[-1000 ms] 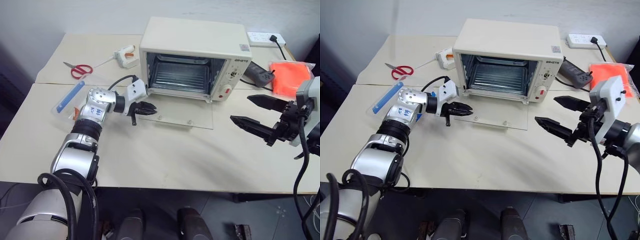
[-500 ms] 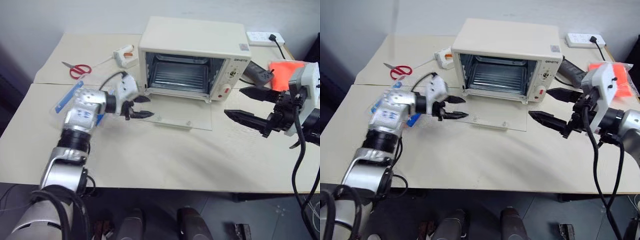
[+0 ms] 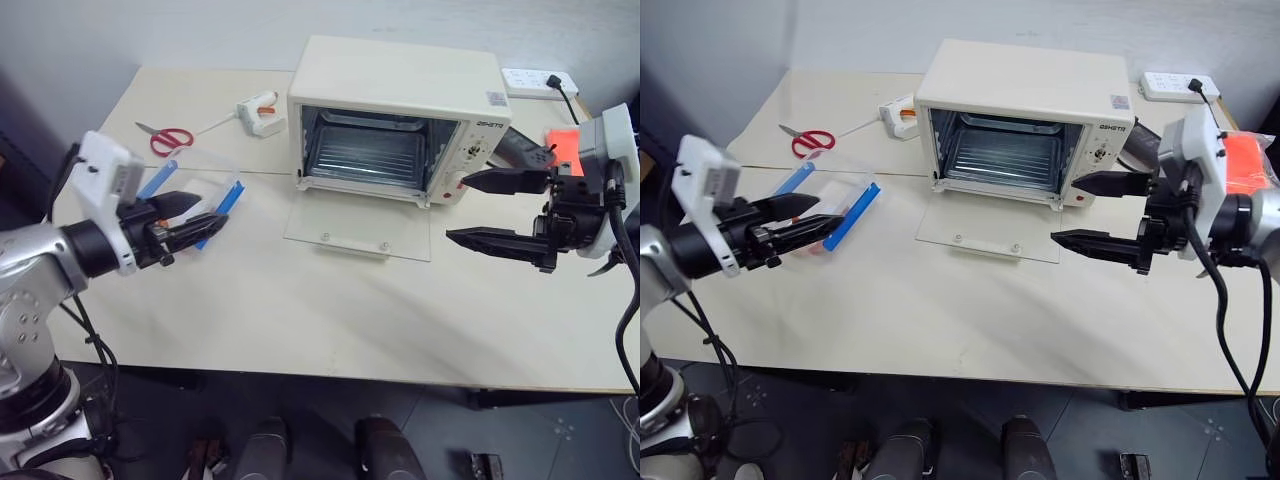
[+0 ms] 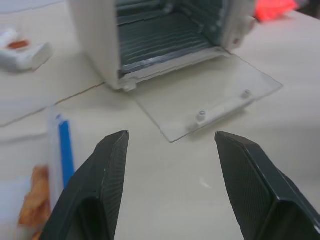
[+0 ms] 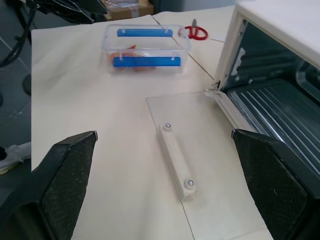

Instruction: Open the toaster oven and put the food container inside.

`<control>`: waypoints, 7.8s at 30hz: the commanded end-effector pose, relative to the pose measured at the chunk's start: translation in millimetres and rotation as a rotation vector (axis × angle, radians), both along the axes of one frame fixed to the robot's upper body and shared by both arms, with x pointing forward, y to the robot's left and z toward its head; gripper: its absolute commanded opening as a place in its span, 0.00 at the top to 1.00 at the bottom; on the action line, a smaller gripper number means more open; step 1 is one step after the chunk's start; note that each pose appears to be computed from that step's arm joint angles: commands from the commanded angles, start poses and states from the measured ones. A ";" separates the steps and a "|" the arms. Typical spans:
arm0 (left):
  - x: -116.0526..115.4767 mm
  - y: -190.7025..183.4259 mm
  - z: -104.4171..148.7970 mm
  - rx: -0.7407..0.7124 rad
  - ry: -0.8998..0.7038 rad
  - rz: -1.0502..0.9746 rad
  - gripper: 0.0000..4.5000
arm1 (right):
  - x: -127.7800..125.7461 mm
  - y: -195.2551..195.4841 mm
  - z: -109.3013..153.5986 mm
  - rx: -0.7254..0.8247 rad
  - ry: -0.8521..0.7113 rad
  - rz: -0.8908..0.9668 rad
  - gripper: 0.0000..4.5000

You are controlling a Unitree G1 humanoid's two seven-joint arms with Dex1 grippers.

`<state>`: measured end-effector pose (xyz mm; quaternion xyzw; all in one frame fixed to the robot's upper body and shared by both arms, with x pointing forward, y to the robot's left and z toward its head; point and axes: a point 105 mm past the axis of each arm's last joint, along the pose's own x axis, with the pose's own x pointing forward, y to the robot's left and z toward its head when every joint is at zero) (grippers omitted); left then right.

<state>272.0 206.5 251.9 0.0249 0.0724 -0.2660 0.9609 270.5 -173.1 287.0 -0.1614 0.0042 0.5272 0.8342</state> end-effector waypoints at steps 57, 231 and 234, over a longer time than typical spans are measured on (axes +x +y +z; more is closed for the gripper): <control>93.3 53.0 10.0 -0.124 0.313 0.463 1.00 | -5.6 -22.8 -1.3 0.017 -0.062 -0.135 0.00; 16.0 -20.7 57.0 0.190 -0.196 -0.577 0.00 | 37.2 -26.4 -141.4 0.096 0.056 -0.617 0.18; 18.0 -22.5 59.7 0.176 -0.209 -0.575 0.00 | 33.7 -18.8 -143.6 0.114 0.069 -0.594 0.35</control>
